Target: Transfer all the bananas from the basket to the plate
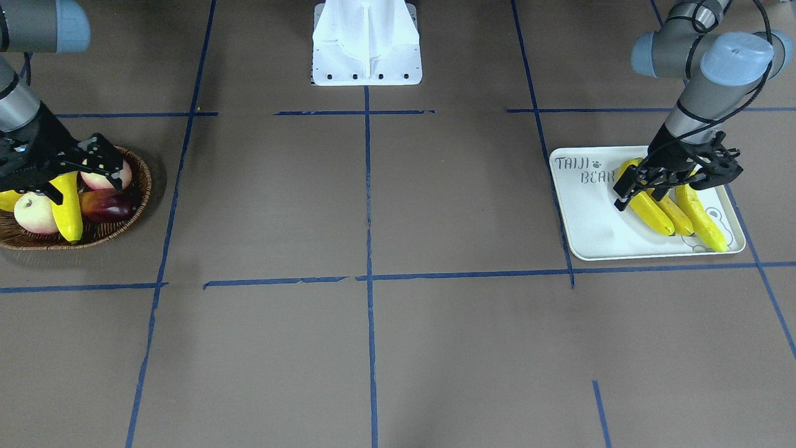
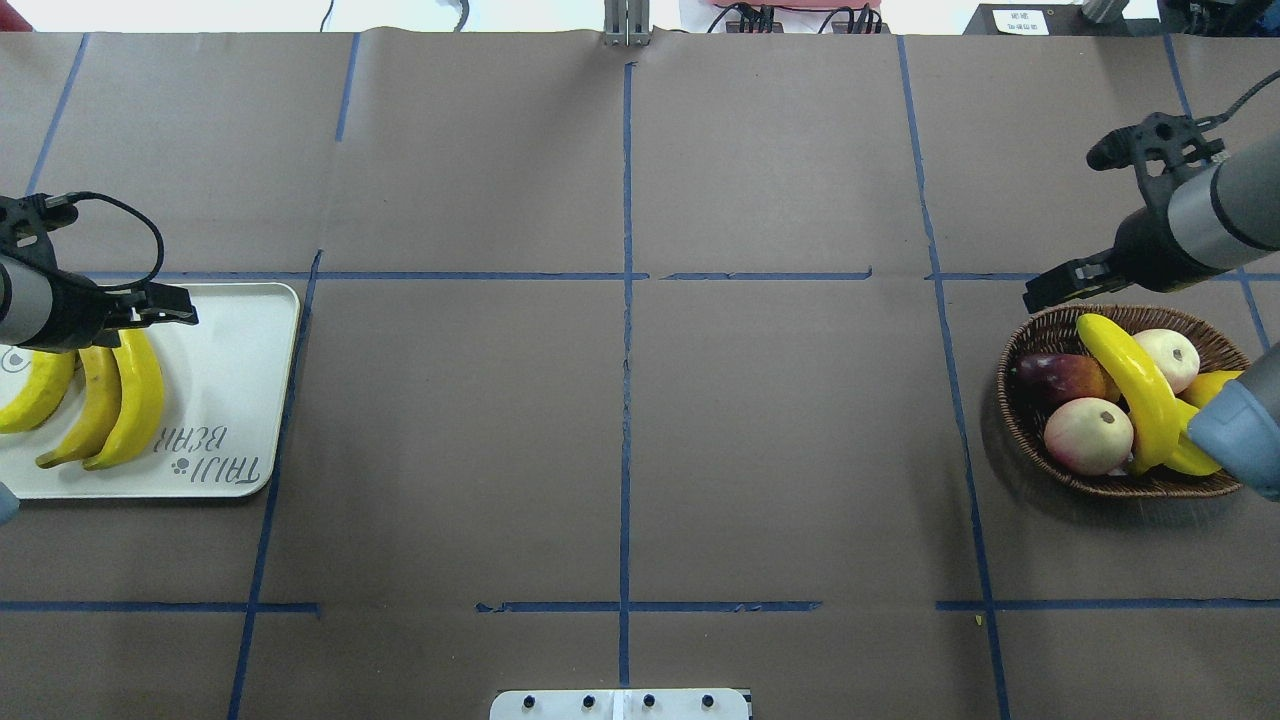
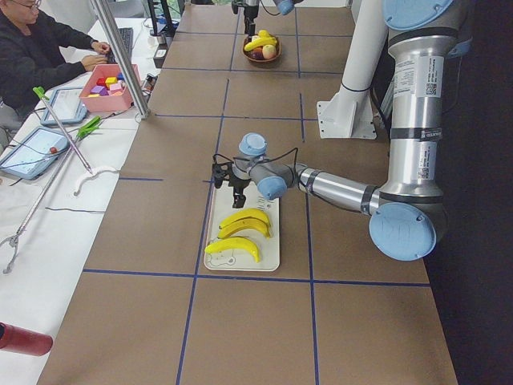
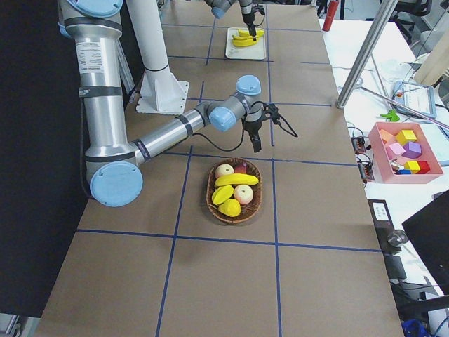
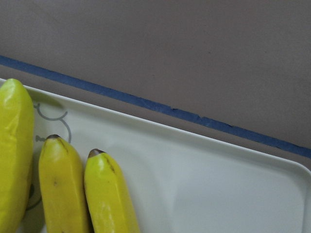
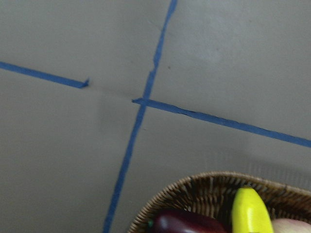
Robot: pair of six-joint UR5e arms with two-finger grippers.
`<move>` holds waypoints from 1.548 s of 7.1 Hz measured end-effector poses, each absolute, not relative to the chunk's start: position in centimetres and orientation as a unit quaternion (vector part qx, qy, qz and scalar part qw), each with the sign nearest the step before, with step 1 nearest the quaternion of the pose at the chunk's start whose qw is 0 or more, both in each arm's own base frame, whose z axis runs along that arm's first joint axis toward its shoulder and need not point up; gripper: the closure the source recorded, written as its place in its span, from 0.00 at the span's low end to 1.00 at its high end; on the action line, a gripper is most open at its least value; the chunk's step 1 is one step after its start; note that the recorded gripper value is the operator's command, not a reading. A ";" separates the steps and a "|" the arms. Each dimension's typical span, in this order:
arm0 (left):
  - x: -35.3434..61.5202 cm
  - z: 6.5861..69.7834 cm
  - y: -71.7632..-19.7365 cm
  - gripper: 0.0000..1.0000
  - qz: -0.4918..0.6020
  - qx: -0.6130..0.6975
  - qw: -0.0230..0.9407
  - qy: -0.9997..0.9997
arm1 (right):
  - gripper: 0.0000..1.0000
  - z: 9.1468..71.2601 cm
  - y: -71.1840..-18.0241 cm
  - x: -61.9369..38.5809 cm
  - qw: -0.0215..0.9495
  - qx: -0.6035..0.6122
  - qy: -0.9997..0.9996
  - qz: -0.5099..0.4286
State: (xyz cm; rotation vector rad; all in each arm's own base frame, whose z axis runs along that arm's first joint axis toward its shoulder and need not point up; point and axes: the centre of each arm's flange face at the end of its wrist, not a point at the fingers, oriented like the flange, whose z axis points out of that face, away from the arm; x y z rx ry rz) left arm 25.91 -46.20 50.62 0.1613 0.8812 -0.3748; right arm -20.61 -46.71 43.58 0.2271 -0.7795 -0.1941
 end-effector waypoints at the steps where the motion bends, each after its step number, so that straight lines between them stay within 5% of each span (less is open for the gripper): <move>1: 26.8 49.0 -47.0 0.00 -0.178 0.075 0.883 0.428 | 0.00 46.2 -45.8 -19.2 0.918 0.094 -0.372 -0.099; 8: 28.3 46.7 -47.9 0.00 -0.173 0.074 0.880 0.435 | 0.02 53.1 -44.6 -19.6 0.925 0.014 -0.368 -0.098; 9: 28.3 46.5 -47.9 0.00 -0.173 0.075 0.880 0.437 | 0.37 53.8 -43.8 -19.7 0.924 0.006 -0.367 -0.102; 10: 28.3 46.3 -47.9 0.00 -0.172 0.076 0.879 0.438 | 0.85 54.3 -43.3 -19.9 0.925 0.000 -0.366 -0.104; 11: 28.3 46.2 -47.9 0.00 -0.172 0.076 0.878 0.439 | 0.99 54.6 -43.1 -20.0 0.925 -0.003 -0.365 -0.107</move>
